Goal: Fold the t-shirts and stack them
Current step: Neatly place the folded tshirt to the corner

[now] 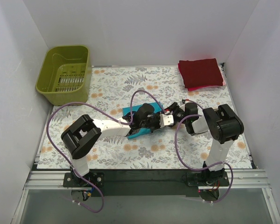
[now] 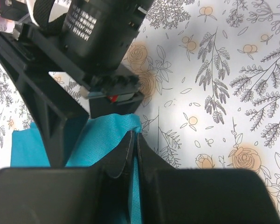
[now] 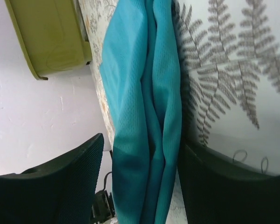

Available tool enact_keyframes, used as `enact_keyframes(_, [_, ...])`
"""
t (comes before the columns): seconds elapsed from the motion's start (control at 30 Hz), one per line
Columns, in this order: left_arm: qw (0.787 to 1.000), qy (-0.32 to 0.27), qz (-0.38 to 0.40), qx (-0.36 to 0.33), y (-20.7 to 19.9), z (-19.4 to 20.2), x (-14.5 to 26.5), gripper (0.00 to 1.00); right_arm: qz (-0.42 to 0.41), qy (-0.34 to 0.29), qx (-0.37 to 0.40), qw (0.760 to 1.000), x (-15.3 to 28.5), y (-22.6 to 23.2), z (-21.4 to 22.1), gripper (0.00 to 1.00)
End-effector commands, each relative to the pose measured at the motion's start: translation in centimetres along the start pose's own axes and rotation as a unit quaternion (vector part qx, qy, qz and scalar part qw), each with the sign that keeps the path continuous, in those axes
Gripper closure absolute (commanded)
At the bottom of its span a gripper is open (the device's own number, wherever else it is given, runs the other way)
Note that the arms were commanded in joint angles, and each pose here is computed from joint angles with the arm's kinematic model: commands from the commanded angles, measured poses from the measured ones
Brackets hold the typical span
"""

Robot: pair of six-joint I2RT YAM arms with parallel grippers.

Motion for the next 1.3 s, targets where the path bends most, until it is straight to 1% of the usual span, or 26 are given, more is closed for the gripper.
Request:
enact_keyframes(0.0, [0.999, -0.033, 0.006, -0.009, 0.2, -2.5, 1.6, 1.0, -0.002, -0.05, 0.022, 0.999, -1.6, 0.2, -1.4, 0.32])
enact_keyframes(0.27, [1.0, -0.021, 0.013, -0.005, 0.1, -1.8, 1.3, 1.0, 0.013, -0.073, 0.033, 0.997, -4.3, -0.1, -1.8, 0.32])
enact_keyframes(0.33, [1.0, -0.02, 0.013, -0.003, 0.1, -1.7, 1.2, 1.0, 0.017, -0.075, 0.035, 0.996, -4.9, -0.1, -1.8, 0.36])
enact_keyframes(0.47, [1.0, -0.019, 0.006, -0.002, 0.4, -1.6, 1.3, 1.0, 0.018, -0.075, 0.034, 0.996, -5.4, -0.1, -1.6, 0.53])
enact_keyframes(0.5, [1.0, -0.019, 0.005, 0.0, 0.4, -1.7, 1.3, 1.0, 0.016, -0.075, 0.041, 0.996, -5.5, 0.0, -1.7, 0.64])
enact_keyframes(0.53, [1.0, -0.018, 0.002, 0.001, 0.5, -1.8, 1.4, 1.0, 0.012, -0.074, 0.049, 0.996, -5.5, 0.2, -1.8, 0.7])
enact_keyframes(0.57, [1.0, -0.017, -0.004, 0.004, 0.6, -1.9, 1.5, 0.9, 0.009, -0.072, 0.058, 0.996, -5.5, 0.4, -1.9, 0.78])
enact_keyframes(0.6, [1.0, -0.013, -0.007, 0.009, 0.6, -2.0, 1.7, 0.81, -0.002, -0.076, 0.076, 0.994, -5.6, 1.1, -2.7, 0.93])
enact_keyframes(0.63, [1.0, -0.017, -0.012, 0.013, 0.8, -2.5, 2.2, 0.73, -0.013, -0.063, 0.114, 0.991, -5.6, 1.4, -2.9, 0.99])
enact_keyframes(0.67, [1.0, -0.016, -0.013, 0.014, 0.9, -2.8, 2.5, 0.66, 0.005, -0.048, 0.126, 0.991, -5.6, 0.8, -3.2, 0.99])
enact_keyframes(0.7, [1.0, 0.001, -0.007, 0.022, 0.7, -2.4, 3.0, 0.58, -0.007, -0.054, 0.16, 0.986, -5.8, 2.2, -4.5, 0.99])
enact_keyframes(0.73, [1.0, -0.004, -0.009, 0.02, 0.7, -3.2, 3.9, 0.54, -0.009, -0.051, 0.225, 0.973, -5.9, 2.3, -5.1, 0.99])
enact_keyframes(0.77, [1.0, 0.0, -0.004, 0.026, 0.5, -3.3, 4.4, 0.5, 0.009, -0.037, 0.238, 0.971, -5.8, 1.9, -5.6, 0.99])
enact_keyframes(0.8, [0.999, 0.021, 0.011, 0.035, -0.1, -2.8, 5.2, 0.42, 0.011, -0.035, 0.256, 0.966, -5.9, 2.2, -6.2, 0.99])
enact_keyframes(0.83, [0.999, 0.025, 0.013, 0.041, -0.4, -2.8, 5.7, 0.37, 0.001, -0.033, 0.28, 0.959, -6.1, 3.1, -7.2, 0.99])
enact_keyframes(0.87, [0.999, 0.016, 0.011, 0.045, -0.6, -3.6, 6.8, 0.33, 0.013, -0.025, 0.303, 0.953, -5.9, 2.6, -7.8, 0.99])
enact_keyframes(0.9, [0.998, 0.03, 0.013, 0.054, -1.1, -3.1, 7.5, 0.26, 0.019, -0.02, 0.316, 0.949, -5.8, 2.5, -8.2, 0.99])
enact_keyframes(0.93, [0.998, 0.032, 0.007, 0.058, -1.2, -3.1, 8.0, 0.25, 0.013, -0.024, 0.336, 0.941, -5.9, 3.5, -9.3, 0.99])
enact_keyframes(0.97, [0.998, 0.023, -0.002, 0.057, -1.2, -3.7, 9.0, 0.24, 0.021, -0.024, 0.376, 0.926, -5.8, 3.4, -10.2, 0.99])
enact_keyframes(1.0, [0.997, 0.029, -0.012, 0.07, -1.3, -3.6, 9.4, 0.21, 0.035, -0.01, 0.389, 0.92, -5.6, 3.2, -10.3, 0.99])
enact_keyframes(1.03, [0.996, 0.034, -0.029, 0.072, -1.2, -3.4, 9.9, 0.15, 0.046, -0.013, 0.413, 0.91, -5.6, 3.2, -10.9, 0.99])
enact_keyframes(1.1, [0.995, 0.038, -0.048, 0.084, -1.3, -3.4, 11.0, 0.14, 0.054, -0.021, 0.482, 0.874, -5.7, 4.1, -12.7, 0.99])
enact_keyframes(1.13, [0.993, 0.045, -0.065, 0.089, -1.1, -3.1, 11.4, 0.14, 0.066, -0.01, 0.495, 0.866, -5.6, 3.8, -13.0, 0.99])
enact_keyframes(1.17, [0.992, 0.048, -0.069, 0.093, -1.2, -2.8, 11.7, 0.14, 0.068, -0.018, 0.516, 0.854, -6.0, 4.7, -14.4, 0.99])
enact_keyframes(1.2, [0.991, 0.048, -0.074, 0.097, -1.3, -2.9, 12.3, 0.14, 0.077, -0.016, 0.544, 0.835, -6.2, 4.5, -15.1, 0.99])
enact_keyframes(1.27, [0.99, 0.054, -0.086, 0.102, -1.5, -2.2, 12.8, 0.14, 0.105, -0.01, 0.555, 0.825, -6.5, 4.0, -16.4, 0.99])
Point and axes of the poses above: each gripper's point midway between its finger pads, its own x axis back along the fingers, its own y axis along the line the jaws close on, z = x × y, the point moved 7 cm from there along x, back along the fingers, and after that the axes turned 12 degrees about x, right-handed, at the moved point
